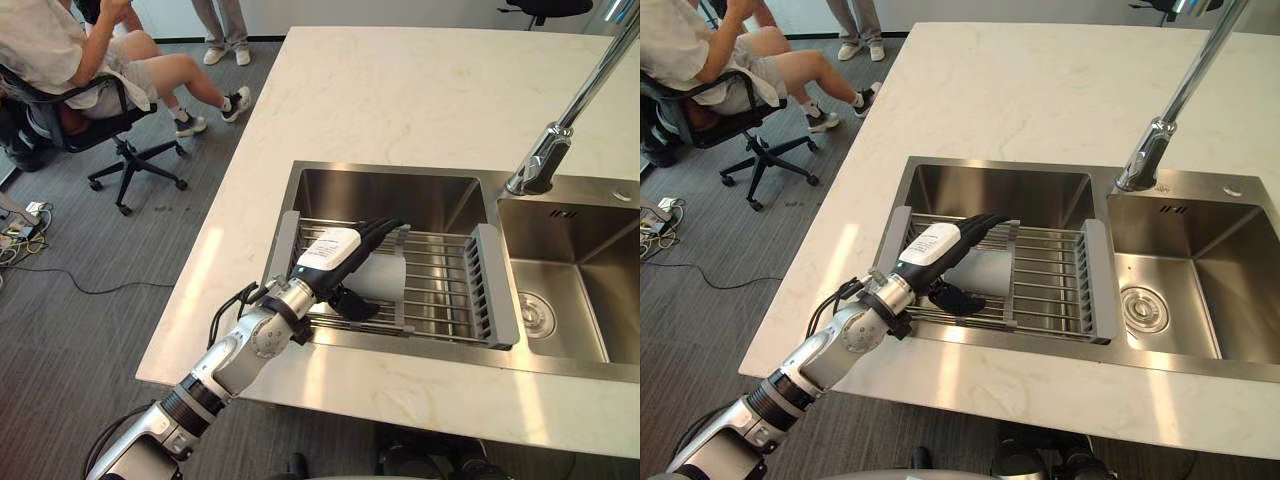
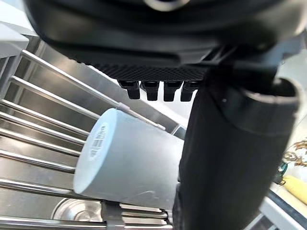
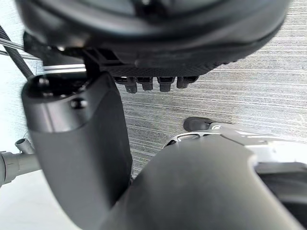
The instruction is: Walk over to the sink, pick up the cup, carry it to the dishwasher, place the cup inside the dishwasher, then close the dishwasher door
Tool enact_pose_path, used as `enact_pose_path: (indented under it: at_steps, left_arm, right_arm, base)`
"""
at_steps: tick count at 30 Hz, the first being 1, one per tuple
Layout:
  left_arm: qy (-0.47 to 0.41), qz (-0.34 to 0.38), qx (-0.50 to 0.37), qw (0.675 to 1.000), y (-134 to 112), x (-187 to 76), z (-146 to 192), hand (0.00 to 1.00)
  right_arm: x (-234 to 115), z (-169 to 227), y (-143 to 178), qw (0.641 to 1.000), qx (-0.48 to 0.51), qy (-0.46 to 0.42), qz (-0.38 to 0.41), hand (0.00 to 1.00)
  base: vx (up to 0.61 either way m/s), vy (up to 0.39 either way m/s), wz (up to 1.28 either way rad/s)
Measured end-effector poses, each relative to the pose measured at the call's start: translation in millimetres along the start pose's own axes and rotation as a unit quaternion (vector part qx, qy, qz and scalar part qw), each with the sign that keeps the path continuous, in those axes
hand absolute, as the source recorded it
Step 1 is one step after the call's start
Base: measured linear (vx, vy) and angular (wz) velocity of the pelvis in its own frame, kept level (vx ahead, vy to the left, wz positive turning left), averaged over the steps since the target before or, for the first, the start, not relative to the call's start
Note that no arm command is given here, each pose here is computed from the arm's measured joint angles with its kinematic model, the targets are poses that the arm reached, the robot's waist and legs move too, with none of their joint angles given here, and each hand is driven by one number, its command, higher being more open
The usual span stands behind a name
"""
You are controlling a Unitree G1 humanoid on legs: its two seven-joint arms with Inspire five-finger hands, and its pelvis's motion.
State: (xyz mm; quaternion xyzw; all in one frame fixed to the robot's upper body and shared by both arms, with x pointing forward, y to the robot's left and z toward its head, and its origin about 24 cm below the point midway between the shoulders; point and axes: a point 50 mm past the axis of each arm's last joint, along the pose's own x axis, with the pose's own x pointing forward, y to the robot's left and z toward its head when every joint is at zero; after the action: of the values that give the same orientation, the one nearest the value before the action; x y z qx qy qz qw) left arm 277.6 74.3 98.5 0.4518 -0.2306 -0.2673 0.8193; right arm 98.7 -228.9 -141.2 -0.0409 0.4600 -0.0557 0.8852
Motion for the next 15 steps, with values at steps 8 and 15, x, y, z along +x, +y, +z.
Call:
enact_pose_path:
  at_steps: [8,15]
  left_arm:
    - [0.026,-0.011,0.000,1.000,-3.4,3.8,-9.9,1.00]
    - [0.019,-0.009,0.018,1.000,2.6,8.8,-8.1,0.00]
  right_arm:
    - [2.7,6.0,-0.2,1.000,-0.001,-0.004,-0.003,1.00]
    - [4.2,10.0,-0.8,1.000,0.001,-0.009,-0.007,1.00]
  base:
    - [0.00,0.000,0.00]
    - [0.00,0.000,-0.01]
